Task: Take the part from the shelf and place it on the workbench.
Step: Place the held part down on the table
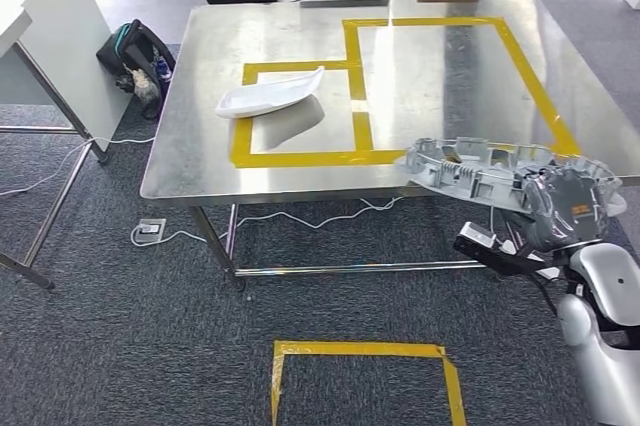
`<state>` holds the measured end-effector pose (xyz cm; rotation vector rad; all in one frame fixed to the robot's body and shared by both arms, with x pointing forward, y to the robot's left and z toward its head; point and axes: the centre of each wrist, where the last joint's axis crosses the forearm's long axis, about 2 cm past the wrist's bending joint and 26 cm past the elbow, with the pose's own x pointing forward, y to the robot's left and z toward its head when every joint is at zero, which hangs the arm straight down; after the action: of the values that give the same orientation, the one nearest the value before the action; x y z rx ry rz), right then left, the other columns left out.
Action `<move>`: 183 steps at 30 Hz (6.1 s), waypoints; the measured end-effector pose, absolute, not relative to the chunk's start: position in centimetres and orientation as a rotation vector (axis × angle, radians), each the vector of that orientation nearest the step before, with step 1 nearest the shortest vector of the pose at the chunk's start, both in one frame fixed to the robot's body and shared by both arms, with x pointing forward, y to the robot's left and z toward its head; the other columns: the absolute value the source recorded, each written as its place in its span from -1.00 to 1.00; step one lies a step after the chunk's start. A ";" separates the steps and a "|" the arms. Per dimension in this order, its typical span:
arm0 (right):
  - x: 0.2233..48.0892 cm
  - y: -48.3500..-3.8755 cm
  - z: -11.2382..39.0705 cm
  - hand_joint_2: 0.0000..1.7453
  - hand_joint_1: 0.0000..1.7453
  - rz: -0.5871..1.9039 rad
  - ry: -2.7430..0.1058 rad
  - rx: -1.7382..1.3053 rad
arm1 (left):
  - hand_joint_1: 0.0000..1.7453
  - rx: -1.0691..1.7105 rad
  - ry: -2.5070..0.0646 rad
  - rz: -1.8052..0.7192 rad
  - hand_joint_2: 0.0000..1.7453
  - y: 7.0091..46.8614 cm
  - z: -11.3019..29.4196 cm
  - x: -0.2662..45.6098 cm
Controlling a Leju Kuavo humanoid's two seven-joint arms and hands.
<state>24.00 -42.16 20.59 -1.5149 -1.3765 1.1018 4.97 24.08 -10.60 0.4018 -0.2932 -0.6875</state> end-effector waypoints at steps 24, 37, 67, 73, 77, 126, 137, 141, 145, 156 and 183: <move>28.6 -41.0 25.5 1.00 1.00 1.247 -1.423 -1.573 | -1.00 0.401 -0.287 -0.680 1.00 24.2 -10.6 5.0; 28.2 -41.4 25.5 1.00 1.00 1.245 -1.419 -1.575 | -1.00 0.367 -0.345 -0.691 1.00 24.2 -10.6 4.9; 26.5 -42.3 24.4 1.00 1.00 1.235 -1.403 -1.567 | -1.00 0.364 -0.360 -0.690 1.00 24.4 -10.7 4.7; 26.6 -42.2 24.5 1.00 1.00 1.231 -1.409 -1.568 | -1.00 0.372 -0.357 -0.690 1.00 24.8 -10.7 4.6; 26.6 -42.3 24.7 1.00 1.00 1.230 -1.408 -1.575 | -1.00 0.369 -0.360 -0.688 1.00 24.6 -10.7 4.7; 26.5 -42.5 23.9 1.00 1.00 1.232 -1.388 -1.556 | -1.00 0.372 -0.357 -0.686 1.00 24.6 -10.7 4.8; 26.3 -42.4 23.6 1.00 1.00 1.232 -1.386 -1.546 | -1.00 0.373 -0.354 -0.686 1.00 24.6 -10.7 4.7; 26.2 -42.4 23.5 1.00 1.00 1.232 -1.385 -1.545 | -1.00 0.372 -0.360 -0.687 1.00 24.6 -10.7 4.8; 26.1 -42.4 23.3 1.00 1.00 1.236 -1.382 -1.540 | -1.00 0.369 -0.355 -0.697 1.00 24.5 -10.7 4.7; 27.1 -42.2 23.7 1.00 1.00 1.220 -1.408 -1.543 | -1.00 0.365 -0.305 -0.811 1.00 24.7 -10.7 5.0; 28.9 -41.9 24.2 -1.00 -1.00 1.214 -1.429 -1.550 | -1.00 0.363 -0.305 -0.871 -1.00 24.9 -10.7 5.0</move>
<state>28.87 -41.89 24.16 -1.5504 -1.4287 1.2137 4.99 24.87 -10.73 0.3625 -0.3053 -0.8711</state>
